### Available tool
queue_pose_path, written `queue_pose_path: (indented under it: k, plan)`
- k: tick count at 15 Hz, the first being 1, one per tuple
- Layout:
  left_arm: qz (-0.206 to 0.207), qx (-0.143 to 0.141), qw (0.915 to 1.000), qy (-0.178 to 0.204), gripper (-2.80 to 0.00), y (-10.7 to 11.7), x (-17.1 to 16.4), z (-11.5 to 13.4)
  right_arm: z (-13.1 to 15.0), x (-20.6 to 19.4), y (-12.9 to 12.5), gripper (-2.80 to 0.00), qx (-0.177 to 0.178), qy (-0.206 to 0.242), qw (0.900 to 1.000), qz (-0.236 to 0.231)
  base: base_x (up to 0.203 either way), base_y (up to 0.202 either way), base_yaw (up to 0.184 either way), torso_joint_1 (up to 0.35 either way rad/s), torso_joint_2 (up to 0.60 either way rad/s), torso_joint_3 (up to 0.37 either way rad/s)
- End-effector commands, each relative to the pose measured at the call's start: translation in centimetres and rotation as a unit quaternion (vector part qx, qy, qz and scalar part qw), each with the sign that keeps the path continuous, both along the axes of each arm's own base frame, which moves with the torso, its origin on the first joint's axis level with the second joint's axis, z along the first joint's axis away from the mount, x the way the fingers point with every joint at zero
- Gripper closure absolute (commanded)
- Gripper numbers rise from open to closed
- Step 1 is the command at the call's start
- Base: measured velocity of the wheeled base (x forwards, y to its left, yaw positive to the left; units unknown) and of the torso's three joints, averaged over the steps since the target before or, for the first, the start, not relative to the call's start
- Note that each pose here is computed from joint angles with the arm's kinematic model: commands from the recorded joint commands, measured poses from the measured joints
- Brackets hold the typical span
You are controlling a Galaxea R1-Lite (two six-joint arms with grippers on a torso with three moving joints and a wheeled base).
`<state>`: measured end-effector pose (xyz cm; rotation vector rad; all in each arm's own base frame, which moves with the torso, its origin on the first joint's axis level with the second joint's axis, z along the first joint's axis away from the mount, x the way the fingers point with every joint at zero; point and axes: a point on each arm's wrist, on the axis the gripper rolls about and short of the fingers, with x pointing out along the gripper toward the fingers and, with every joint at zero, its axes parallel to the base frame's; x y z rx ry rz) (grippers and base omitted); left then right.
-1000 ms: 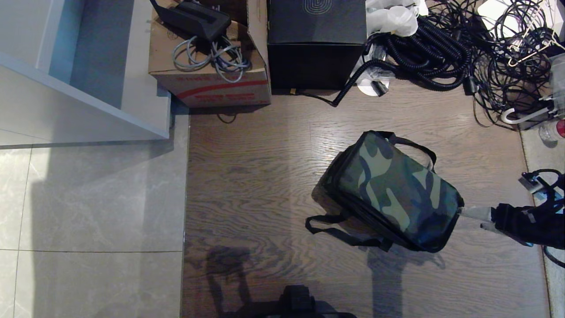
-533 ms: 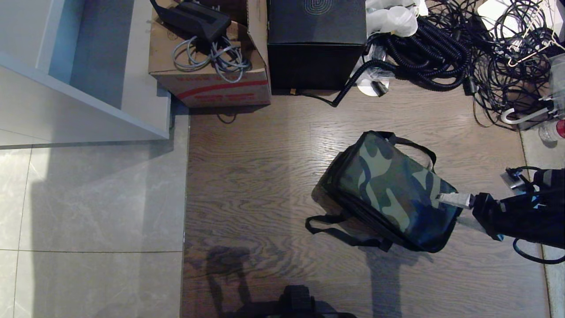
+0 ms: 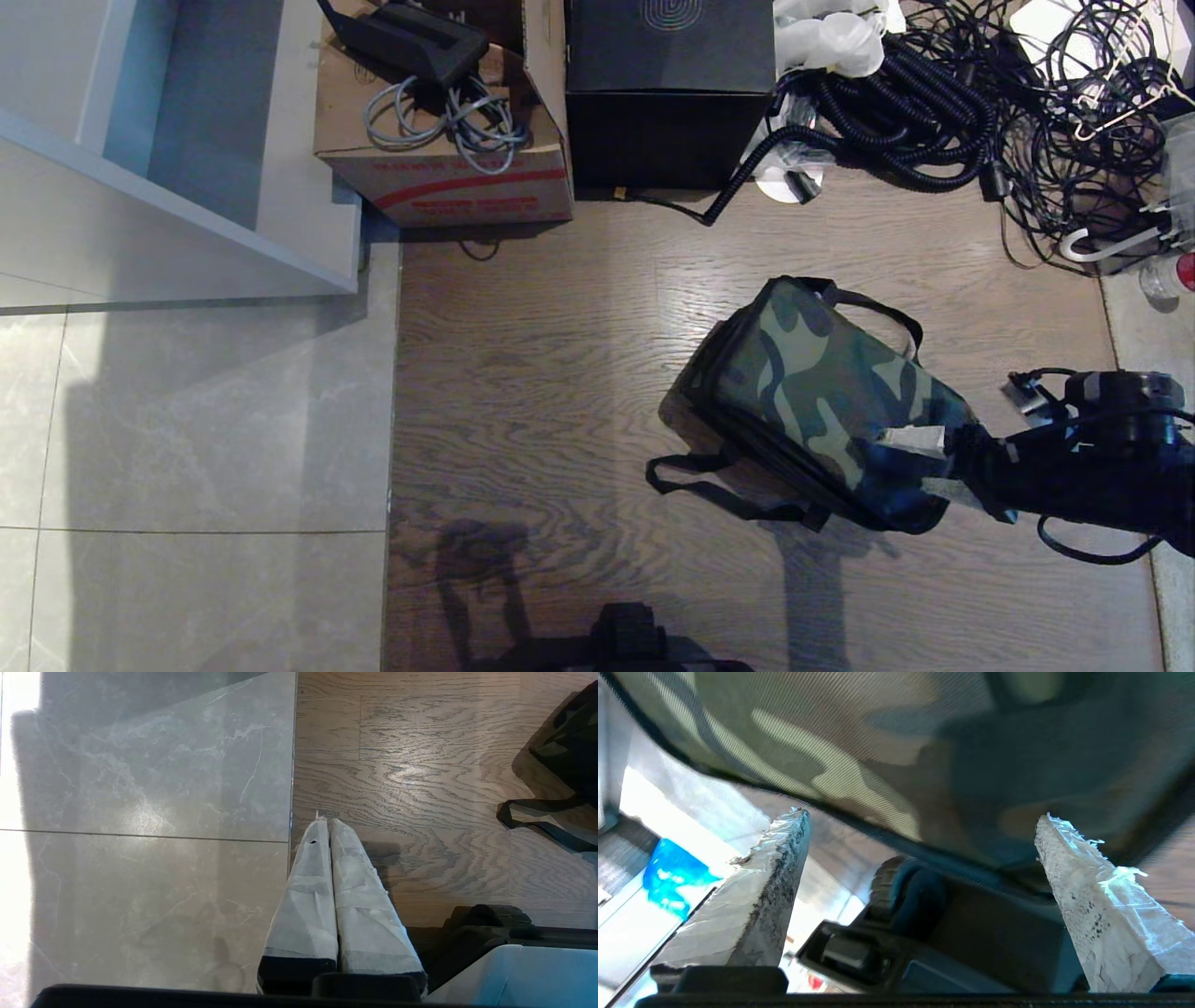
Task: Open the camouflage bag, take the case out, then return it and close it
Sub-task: Open the top of the storage box
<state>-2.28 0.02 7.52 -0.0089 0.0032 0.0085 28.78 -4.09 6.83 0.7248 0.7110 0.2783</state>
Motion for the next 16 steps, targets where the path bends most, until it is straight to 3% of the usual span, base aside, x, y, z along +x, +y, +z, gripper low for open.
queue_pose_path:
  k: [1, 5, 6, 7, 14, 16]
  plan:
    - [0.0, 0.0, 1.0, 0.0, 0.0, 0.0, 0.0, 0.0, 0.2, 0.3, 0.6, -2.8, 0.007, -0.001, 1.0, 0.007, 0.0, 0.0, 0.0, 0.0, 0.0, 0.0]
    - [0.0, 0.0, 1.0, 0.0, 0.0, 0.0, 0.0, 0.0, 0.6, 0.5, 0.9, -2.8, 0.014, -0.011, 1.0, 0.006, 0.0, 0.0, 0.0, 0.0, 0.0, 0.0]
    - [0.0, 0.0, 1.0, 0.0, 0.0, 0.0, 0.0, 0.0, 1.0, 0.5, 0.9, -1.29, 0.019, -0.019, 1.0, 0.001, 0.0, 0.0, 0.0, 0.0, 0.0, 0.0]
    - [0.0, 0.0, 1.0, 0.0, 0.0, 0.0, 0.0, 0.0, 1.1, 0.5, 0.9, 0.0, 0.018, -0.022, 1.0, -0.001, 0.0, 0.0, 0.0, 0.0, 0.0, 0.0]
    - [0.0, 0.0, 1.0, 0.0, 0.0, 0.0, 0.0, 0.0, 2.1, -2.0, 0.4, 0.0, -0.015, -0.037, 0.999, 0.0, 0.0, 0.0, 0.0, 0.0, 0.0, 0.0]
    - [0.0, 0.0, 1.0, 0.0, 0.0, 0.0, 0.0, 0.0, 1.3, -3.0, 0.4, 0.0, -0.046, -0.025, 0.998, 0.015, 0.0, 0.0, 0.0, 0.0, 0.0, 0.0]
